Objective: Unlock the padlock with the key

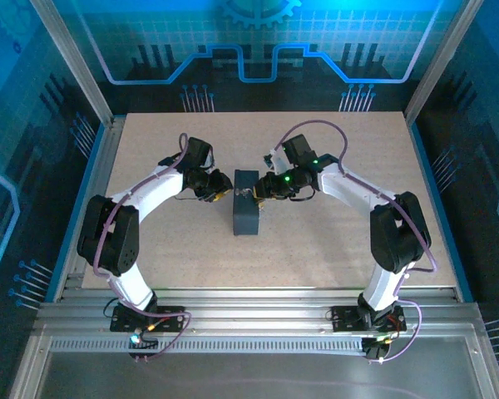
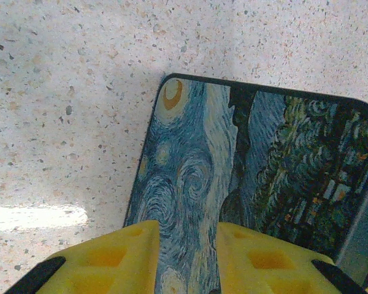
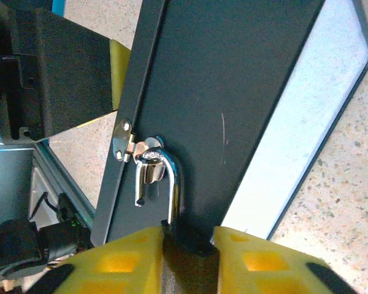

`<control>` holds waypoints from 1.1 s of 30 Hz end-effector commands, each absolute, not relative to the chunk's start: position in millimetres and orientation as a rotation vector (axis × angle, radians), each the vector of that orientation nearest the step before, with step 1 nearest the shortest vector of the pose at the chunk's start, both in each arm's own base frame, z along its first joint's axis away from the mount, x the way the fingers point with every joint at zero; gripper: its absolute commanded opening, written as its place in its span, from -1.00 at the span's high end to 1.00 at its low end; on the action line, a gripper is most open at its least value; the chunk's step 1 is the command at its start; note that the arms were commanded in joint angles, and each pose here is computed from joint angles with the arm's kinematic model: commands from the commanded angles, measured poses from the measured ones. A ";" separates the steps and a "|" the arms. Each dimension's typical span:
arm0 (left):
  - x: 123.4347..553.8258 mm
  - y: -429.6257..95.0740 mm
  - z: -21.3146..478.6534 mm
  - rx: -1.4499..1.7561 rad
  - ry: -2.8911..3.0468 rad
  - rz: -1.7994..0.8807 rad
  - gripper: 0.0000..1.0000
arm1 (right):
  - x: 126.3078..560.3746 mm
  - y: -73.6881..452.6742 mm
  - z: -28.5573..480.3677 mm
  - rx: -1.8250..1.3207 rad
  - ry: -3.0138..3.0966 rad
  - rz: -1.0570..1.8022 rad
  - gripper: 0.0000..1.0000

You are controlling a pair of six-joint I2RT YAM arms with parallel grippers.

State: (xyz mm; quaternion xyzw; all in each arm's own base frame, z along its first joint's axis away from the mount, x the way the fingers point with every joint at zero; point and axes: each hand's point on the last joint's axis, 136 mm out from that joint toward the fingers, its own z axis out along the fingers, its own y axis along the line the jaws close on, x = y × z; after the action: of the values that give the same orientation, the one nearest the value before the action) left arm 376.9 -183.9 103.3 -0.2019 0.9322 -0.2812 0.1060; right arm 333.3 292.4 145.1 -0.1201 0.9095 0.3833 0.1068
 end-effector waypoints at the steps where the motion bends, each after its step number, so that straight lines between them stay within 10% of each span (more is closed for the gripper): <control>1: 373.5 -187.4 109.2 -0.607 2.741 -0.852 0.39 | 325.7 292.5 153.1 -0.372 2.659 1.183 0.60; 11: 365.7 -190.7 103.1 -0.611 2.766 -0.845 0.41 | 328.8 295.8 165.9 -0.360 2.609 1.218 1.00; 33: 352.6 -207.5 100.7 -0.631 2.772 -0.868 0.43 | 363.4 294.2 160.7 -0.132 2.580 1.007 1.00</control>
State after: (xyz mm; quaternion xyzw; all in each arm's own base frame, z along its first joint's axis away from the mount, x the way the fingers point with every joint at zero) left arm 355.1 -205.6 89.3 -0.2100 0.9330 -0.2820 0.0763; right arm 352.5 289.8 164.1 -0.0581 0.9126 0.3672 0.1702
